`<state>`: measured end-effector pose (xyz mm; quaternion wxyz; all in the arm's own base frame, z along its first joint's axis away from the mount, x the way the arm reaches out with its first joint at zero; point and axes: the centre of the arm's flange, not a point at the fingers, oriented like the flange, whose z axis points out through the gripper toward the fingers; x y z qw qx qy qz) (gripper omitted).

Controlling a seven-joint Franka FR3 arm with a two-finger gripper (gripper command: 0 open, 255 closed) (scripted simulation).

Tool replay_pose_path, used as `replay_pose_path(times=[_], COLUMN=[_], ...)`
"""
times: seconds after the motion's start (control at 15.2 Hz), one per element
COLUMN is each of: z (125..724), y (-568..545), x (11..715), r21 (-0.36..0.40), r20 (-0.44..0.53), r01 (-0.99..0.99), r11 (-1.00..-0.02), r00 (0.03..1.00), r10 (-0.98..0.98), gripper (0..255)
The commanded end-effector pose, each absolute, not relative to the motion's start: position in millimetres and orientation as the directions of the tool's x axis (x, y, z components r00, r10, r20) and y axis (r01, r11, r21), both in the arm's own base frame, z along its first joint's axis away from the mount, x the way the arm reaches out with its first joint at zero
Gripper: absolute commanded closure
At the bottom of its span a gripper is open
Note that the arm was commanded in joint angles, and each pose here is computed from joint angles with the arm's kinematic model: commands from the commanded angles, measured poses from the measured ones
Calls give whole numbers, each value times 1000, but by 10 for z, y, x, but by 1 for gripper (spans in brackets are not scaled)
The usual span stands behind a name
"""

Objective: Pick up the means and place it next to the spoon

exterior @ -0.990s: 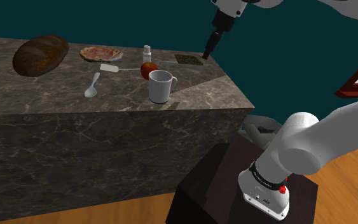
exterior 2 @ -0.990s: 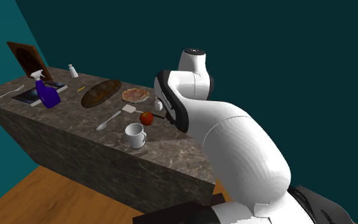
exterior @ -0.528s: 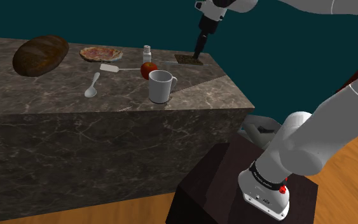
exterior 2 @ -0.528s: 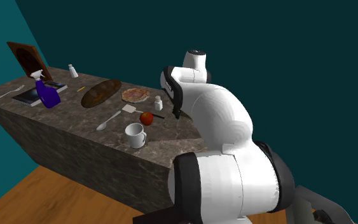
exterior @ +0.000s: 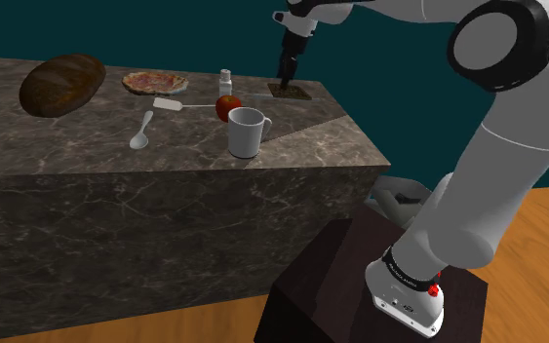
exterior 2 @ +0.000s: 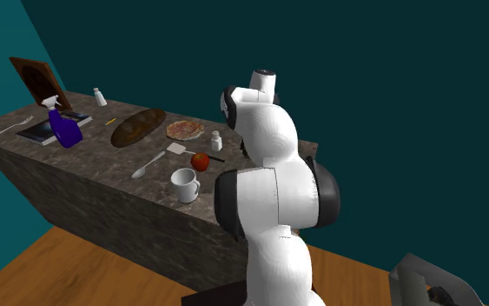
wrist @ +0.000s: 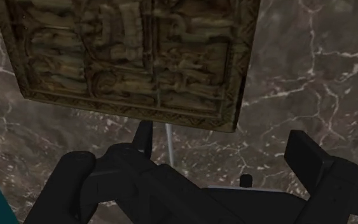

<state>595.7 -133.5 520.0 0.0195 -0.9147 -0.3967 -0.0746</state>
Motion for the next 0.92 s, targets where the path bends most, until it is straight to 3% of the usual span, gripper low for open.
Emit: replay_pose_path(times=[0.0,0.13,0.86], z=[5128,5040,4644], y=[-1317,-1323,-1286], x=[6245,6484,6526], r21=[28,32,32], r20=[145,138,138], r01=[773,807,807], r11=[-634,-589,-589], r00=[625,580,580], r10=[767,803,803], gripper=[0,0,0])
